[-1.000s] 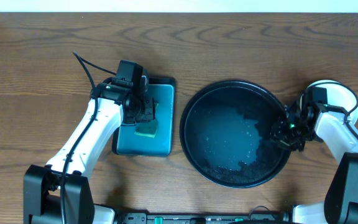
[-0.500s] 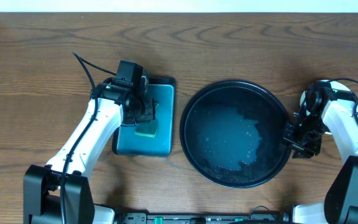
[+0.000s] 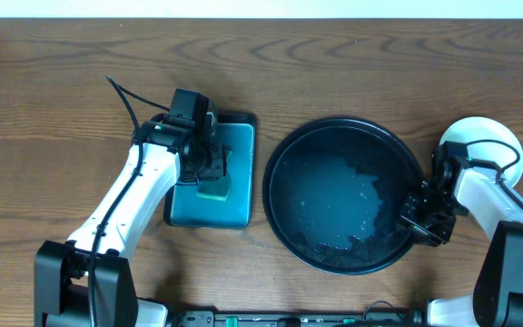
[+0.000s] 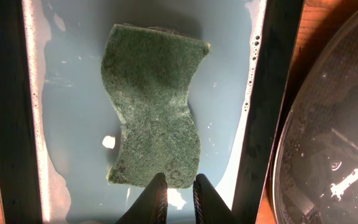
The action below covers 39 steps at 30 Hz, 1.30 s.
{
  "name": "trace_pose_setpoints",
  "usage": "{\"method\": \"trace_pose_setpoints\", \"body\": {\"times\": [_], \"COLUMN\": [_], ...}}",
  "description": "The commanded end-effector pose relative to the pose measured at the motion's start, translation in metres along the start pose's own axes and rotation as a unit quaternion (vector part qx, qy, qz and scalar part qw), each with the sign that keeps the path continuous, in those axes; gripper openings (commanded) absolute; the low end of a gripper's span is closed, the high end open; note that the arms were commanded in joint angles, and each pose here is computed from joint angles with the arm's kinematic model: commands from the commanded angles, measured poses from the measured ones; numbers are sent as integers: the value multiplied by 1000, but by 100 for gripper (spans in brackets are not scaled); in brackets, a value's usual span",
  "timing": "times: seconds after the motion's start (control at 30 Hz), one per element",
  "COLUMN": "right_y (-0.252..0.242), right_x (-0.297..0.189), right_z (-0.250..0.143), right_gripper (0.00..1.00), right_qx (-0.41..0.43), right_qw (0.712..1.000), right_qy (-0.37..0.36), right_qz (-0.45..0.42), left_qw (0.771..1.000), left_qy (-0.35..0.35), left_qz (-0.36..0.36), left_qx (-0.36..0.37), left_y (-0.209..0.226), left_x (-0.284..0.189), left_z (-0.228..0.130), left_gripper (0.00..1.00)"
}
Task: Clean dirty plates on tray and stack at the side
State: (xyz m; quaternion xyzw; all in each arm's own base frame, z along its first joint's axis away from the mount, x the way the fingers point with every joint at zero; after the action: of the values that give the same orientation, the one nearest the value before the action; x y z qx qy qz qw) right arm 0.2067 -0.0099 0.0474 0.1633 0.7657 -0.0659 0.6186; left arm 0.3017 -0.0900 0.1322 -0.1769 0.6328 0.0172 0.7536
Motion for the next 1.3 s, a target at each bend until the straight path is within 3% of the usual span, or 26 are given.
{"method": "trace_pose_setpoints", "body": {"times": [0.0,0.47,0.97,1.27], "right_y": [8,29,27,11], "right_x": [10,16,15,0], "right_z": [-4,10,24,34], "right_gripper": [47,45,46,48], "right_qx": [14,47,66,24], "right_qw": [1000,992,990,993], "right_qy": [2,-32,-67,-95], "right_qz": [24,115,106,66], "left_qw": [1000,1000,1000,1000], "left_qy": [2,2,2,2], "left_qz": [10,10,10,10], "left_qx": [1,1,1,2], "left_y": [3,3,3,3], "left_x": [3,3,3,3], "left_z": [-2,-2,-2,-2], "left_gripper": [17,17,17,17]}}
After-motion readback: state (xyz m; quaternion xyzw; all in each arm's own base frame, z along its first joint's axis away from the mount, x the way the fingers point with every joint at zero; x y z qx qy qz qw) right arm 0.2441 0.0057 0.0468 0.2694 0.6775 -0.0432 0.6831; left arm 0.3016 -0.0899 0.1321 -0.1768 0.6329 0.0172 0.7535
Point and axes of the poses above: each gripper's point midway between its finger pads, its own x axis out along the fingers, its own y axis along the line the jaws close on, z = x × y, the point moved 5 cm from there along -x, back along the fingers, and after that the axes turned 13 degrees about -x, right-handed, at the moved point
